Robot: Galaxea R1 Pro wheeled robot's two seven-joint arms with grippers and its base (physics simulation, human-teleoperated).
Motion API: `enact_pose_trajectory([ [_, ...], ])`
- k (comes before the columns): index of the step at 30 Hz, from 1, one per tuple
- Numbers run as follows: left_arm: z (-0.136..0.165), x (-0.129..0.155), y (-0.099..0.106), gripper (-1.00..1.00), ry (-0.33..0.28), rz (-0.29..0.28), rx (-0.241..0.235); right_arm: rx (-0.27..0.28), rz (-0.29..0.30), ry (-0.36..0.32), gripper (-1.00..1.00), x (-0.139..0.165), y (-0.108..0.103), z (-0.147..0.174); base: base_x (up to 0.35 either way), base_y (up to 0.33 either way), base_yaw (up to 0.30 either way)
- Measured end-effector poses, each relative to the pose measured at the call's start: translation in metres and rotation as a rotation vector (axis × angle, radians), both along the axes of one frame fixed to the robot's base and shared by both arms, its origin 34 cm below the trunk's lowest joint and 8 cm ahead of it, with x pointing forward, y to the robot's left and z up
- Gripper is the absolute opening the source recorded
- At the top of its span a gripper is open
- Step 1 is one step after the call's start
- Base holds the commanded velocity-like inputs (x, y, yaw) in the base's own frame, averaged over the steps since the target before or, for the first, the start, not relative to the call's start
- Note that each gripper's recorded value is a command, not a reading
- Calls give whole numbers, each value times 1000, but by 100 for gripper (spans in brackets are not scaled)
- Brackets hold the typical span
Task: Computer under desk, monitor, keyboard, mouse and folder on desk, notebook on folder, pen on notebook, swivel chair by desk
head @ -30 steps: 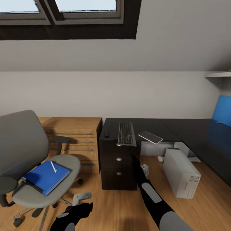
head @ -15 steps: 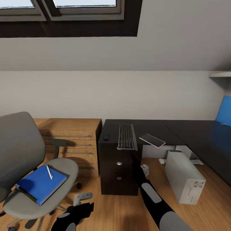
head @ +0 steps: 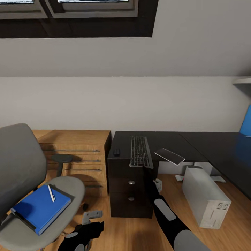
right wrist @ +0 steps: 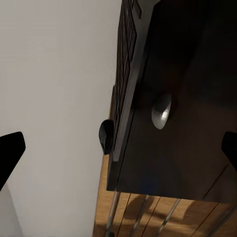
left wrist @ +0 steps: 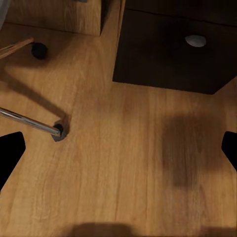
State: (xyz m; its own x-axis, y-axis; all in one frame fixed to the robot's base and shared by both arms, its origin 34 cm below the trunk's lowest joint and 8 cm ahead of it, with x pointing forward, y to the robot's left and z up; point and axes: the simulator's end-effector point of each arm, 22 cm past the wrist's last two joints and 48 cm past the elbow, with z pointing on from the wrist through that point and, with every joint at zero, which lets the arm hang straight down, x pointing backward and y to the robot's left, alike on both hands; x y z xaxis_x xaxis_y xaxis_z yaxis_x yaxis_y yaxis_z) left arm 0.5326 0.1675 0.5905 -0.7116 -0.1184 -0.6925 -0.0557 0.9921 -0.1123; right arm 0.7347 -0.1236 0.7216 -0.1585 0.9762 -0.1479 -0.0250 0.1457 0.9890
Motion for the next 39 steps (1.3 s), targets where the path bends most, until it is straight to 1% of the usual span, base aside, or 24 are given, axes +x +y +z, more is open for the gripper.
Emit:
enact_pose_trajectory([
  [7, 0, 0, 0, 100, 0, 0, 0, 0, -1, 3, 100, 0, 0, 0, 162, 3, 0],
  [23, -1, -1, -1, 100, 3, -2, -1, -2, -5, 13, 100, 0, -2, -3, 78, 0, 0],
  [29, -1, -1, -2, 100, 2, -3, -1, -1, -6, 14, 100, 0, -3, -3, 195, 0, 0],
  [39, -1, -1, -2, 100, 3, -5, -1, -1, -6, 15, 100, 0, -3, -3, 26, 0, 0],
])
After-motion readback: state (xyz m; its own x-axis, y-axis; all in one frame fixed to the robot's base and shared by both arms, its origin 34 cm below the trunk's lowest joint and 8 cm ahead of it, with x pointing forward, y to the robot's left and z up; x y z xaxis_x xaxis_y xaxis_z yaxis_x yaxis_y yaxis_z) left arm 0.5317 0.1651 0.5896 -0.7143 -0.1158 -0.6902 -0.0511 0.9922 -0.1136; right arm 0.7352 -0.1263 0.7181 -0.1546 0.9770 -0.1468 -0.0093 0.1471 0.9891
